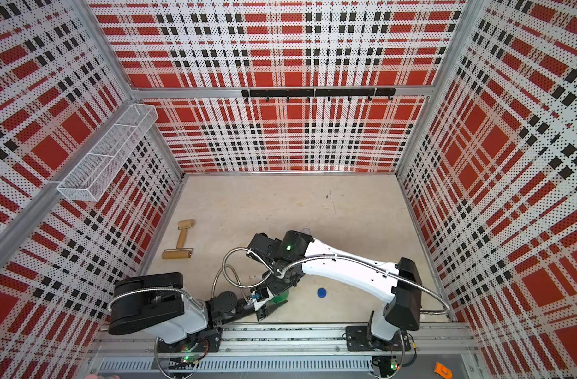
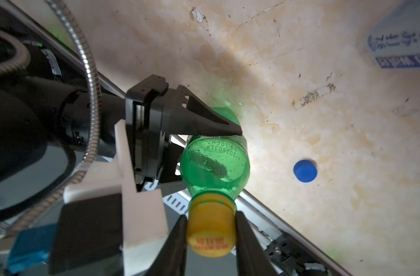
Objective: Screw on the bottle caps
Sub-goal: Screw the bottle cap onto the plastic bottle.
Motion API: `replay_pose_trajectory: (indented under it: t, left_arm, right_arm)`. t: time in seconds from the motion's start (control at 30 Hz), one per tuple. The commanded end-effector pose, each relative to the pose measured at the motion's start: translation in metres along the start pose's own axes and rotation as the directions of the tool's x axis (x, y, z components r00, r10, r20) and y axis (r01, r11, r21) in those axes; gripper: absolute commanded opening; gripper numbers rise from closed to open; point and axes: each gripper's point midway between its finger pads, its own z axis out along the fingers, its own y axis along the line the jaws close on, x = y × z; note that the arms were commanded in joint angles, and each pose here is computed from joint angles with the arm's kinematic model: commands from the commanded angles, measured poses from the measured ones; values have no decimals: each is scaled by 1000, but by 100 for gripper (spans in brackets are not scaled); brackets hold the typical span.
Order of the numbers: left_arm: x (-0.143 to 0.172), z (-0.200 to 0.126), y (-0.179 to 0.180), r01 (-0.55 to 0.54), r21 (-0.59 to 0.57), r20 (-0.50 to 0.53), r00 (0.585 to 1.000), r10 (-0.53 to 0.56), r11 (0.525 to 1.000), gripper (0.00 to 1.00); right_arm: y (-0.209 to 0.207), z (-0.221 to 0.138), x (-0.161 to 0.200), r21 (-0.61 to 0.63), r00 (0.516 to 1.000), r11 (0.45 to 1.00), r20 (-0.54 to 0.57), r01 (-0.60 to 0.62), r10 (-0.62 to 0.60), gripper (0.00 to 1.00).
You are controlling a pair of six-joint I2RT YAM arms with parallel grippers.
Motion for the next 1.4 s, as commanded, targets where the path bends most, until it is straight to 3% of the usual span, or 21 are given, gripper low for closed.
replay_pose_trajectory:
  t: [0.0,0.13,0.2,0.27,0.43,0.53,0.6,0.77,0.97,1.1,1.37]
  left_arm:
    - [-51,1,-4,-65,1,192,979,64,998,53]
    - [-51,2,-3,-71,-7,188,980,71,997,53]
    - [-50,2,-4,-72,-3,186,980,71,997,53]
    - [-49,3,-5,-72,3,184,980,70,997,53]
    - [-48,5,-9,-76,20,182,981,71,997,53]
    - [-48,5,-11,-76,36,183,981,68,997,53]
    - [-48,5,-15,-74,56,184,981,63,996,53]
    - [-46,5,-22,-71,96,183,982,53,993,53]
    - [-46,5,-28,-66,131,186,982,41,989,54]
    - [-44,6,-31,-64,153,182,983,36,986,54]
    - [-43,7,-33,-64,159,178,983,36,985,54]
  right_arm:
    - [42,-2,-57,-221,961,955,150,-196,232,3]
    - [30,-24,-66,-205,947,962,225,-182,227,14]
    - [17,-38,-66,-184,940,965,253,-187,230,35]
    - [5,-51,-65,-169,933,970,285,-176,220,44]
    - [-24,-85,-58,-104,918,983,354,-153,181,54]
    - [-38,-115,-59,-2,905,998,421,-58,53,56]
    - [-38,-122,-53,56,902,994,417,96,-110,57]
    - [-24,-94,-14,38,854,896,287,443,-434,56]
    - [-2,-72,16,62,671,692,194,719,-715,53]
    - [6,-63,25,58,571,592,202,804,-796,50]
    - [9,-49,32,65,465,480,162,875,-870,48]
